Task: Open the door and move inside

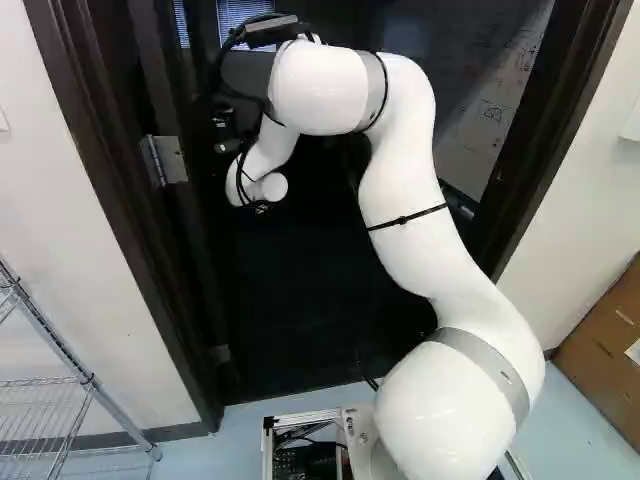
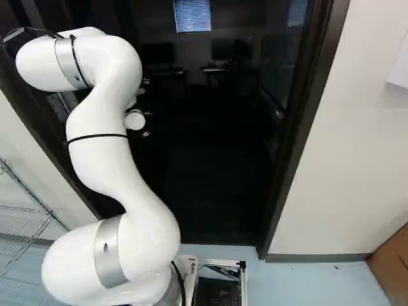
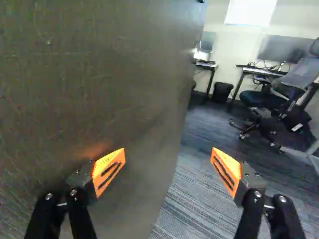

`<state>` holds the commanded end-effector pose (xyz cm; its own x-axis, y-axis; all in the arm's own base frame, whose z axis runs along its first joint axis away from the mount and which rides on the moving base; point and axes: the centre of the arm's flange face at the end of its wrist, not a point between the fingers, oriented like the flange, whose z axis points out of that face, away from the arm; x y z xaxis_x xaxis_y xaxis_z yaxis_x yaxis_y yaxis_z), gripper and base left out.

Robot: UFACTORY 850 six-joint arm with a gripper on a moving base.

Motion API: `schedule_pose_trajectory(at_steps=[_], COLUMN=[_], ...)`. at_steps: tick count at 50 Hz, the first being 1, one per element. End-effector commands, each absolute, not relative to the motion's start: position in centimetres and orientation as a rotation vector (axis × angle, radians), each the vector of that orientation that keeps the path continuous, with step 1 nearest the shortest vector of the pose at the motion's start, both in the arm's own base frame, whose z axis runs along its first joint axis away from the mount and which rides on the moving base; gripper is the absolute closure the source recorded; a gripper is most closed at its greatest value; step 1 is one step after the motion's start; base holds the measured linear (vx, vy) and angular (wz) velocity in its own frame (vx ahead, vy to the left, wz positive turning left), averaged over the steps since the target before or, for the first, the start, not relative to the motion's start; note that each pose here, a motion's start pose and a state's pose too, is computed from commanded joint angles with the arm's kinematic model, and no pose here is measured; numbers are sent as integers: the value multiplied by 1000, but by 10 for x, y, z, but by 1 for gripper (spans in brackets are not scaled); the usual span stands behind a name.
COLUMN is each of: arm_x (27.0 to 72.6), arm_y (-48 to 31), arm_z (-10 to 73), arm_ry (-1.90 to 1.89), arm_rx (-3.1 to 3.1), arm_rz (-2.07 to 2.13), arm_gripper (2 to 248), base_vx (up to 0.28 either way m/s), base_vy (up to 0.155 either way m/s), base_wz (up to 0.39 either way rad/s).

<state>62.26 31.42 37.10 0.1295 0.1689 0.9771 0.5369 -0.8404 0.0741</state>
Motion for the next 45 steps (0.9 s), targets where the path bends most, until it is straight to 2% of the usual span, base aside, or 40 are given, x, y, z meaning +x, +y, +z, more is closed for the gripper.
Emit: schedule_pose_trajectory(at_steps=[45], arm_x=[620], arm_y=[327], arm_z=[369], arm_ry=[-827], arm_rx=[-2058], arm_rz=[-1751], arm_gripper=[3], base_vx=[0], base_vy=[0], base_wz=[0])
